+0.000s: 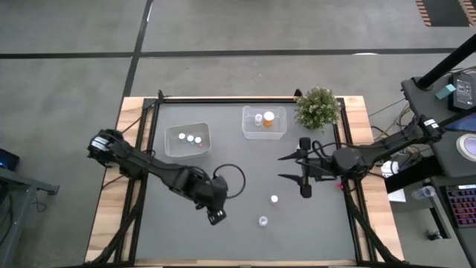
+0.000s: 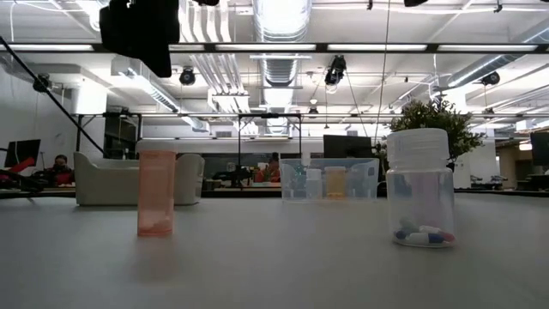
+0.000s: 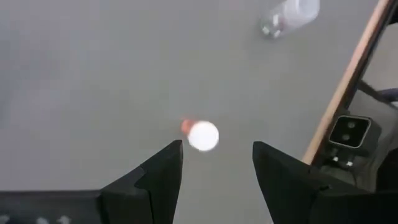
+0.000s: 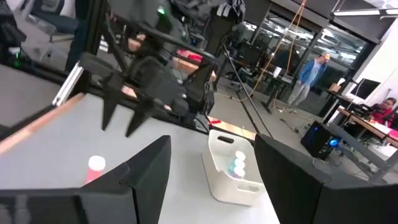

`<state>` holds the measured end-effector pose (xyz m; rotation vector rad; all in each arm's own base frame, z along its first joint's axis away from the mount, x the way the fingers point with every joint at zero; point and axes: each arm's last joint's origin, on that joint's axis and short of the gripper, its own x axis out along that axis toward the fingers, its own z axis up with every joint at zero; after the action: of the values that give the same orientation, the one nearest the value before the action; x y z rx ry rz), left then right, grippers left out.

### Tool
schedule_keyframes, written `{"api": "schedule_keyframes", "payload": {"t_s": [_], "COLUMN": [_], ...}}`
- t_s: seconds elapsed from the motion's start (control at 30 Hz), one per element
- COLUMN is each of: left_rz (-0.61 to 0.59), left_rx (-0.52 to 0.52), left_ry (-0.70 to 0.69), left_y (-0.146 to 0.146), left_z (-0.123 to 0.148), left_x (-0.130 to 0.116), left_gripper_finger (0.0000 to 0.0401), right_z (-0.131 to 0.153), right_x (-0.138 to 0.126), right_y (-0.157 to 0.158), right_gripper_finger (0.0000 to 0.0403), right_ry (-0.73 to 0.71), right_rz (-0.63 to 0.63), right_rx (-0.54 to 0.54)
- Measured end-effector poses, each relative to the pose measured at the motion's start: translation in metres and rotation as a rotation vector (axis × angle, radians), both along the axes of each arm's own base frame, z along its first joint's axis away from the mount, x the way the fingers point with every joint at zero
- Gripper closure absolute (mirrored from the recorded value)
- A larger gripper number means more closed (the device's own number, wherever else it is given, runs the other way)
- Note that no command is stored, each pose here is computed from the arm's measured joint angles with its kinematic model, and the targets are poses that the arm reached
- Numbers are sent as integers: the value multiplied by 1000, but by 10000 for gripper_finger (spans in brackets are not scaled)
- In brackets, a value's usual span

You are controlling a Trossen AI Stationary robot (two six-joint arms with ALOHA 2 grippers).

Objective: Pick and place medicine bottles into bin by pill shape (circle, oval)
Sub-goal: Put the small red pill bottle into the gray bin

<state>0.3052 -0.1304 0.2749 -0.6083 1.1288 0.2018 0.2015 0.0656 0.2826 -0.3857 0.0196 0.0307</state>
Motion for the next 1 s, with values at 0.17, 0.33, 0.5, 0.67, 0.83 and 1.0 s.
{"api": "schedule_keyframes", "payload": {"t_s": [0.17,0.33,0.5,0.67,0.83,1.0], "left_rz": [92,198,226,227,215,212], "left_rx": [-41,-67,-72,-45,-18,-4], "left_ry": [47,102,119,153,152,165], "left_y": [-14,-20,-21,-20,-20,-20], "left_z": [-9,-25,-30,-32,-36,-39], "left_x": [16,29,31,28,30,30], "left_gripper_finger": [221,221,221,221,221,221], "right_z": [-2,0,0,0,0,0], "right_x": [-6,-7,-7,-7,-7,-7], "right_y": [-2,-3,-3,-3,-3,-3], "right_gripper_finger": [179,179,179,179,179,179], "right_ry": [-9,-20,-18,-18,-19,-19], "right_rz": [0,0,0,0,0,0], "right_rx": [-6,-8,-11,-16,-20,-20]}}
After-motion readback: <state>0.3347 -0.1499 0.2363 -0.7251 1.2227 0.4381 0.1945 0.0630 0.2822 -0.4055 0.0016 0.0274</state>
